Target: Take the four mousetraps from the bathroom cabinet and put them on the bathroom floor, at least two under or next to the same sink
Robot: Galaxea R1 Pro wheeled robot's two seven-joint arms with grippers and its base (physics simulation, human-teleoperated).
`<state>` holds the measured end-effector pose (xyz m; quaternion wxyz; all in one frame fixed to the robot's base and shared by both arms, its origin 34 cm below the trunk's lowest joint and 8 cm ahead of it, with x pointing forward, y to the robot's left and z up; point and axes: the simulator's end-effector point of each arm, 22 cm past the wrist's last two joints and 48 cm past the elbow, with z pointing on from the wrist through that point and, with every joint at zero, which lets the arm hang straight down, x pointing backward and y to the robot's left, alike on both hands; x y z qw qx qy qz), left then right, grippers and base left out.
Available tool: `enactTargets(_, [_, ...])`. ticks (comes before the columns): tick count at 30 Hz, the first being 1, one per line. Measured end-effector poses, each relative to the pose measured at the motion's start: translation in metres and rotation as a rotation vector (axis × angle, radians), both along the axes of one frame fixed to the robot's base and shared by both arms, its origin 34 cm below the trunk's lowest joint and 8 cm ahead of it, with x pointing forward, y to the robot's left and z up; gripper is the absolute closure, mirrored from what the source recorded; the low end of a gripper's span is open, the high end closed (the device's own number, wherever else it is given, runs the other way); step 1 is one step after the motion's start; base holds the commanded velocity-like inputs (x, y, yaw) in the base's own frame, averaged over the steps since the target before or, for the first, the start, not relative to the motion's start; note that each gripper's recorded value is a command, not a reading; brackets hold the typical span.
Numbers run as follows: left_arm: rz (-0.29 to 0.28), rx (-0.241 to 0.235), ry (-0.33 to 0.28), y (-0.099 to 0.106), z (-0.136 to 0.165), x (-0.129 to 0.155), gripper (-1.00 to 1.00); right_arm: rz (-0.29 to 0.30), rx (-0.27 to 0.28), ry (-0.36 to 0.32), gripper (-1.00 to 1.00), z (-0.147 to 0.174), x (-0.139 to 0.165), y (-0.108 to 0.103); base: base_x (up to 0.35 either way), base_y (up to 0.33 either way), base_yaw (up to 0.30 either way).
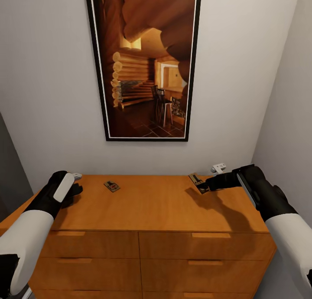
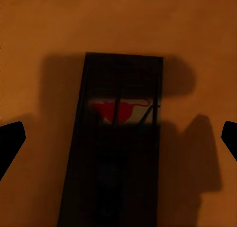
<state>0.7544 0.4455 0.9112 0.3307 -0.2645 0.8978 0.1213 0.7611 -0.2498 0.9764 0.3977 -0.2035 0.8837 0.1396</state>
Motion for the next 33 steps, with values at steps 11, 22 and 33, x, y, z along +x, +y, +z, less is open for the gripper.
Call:
enactTargets(11, [0.015,0.004,0.002,0.005,-0.007,-0.003,-1.00,-0.001,-0.001,0.001,1.00,0.000,0.000,0.000,0.000,0.000,0.000])
enactTargets(22, [0.025,0.004,0.005,0.006,-0.014,-0.005,-1.00,0.000,0.000,0.000,1.00,0.000,0.000,0.000,0.000,0.000,0.000])
enactTargets(33, [0.025,-0.009,-0.056,0.005,-0.017,0.005,-1.00,-0.001,-0.001,0.001,1.00,0.000,0.000,-0.001,0.000,0.000,0.000])
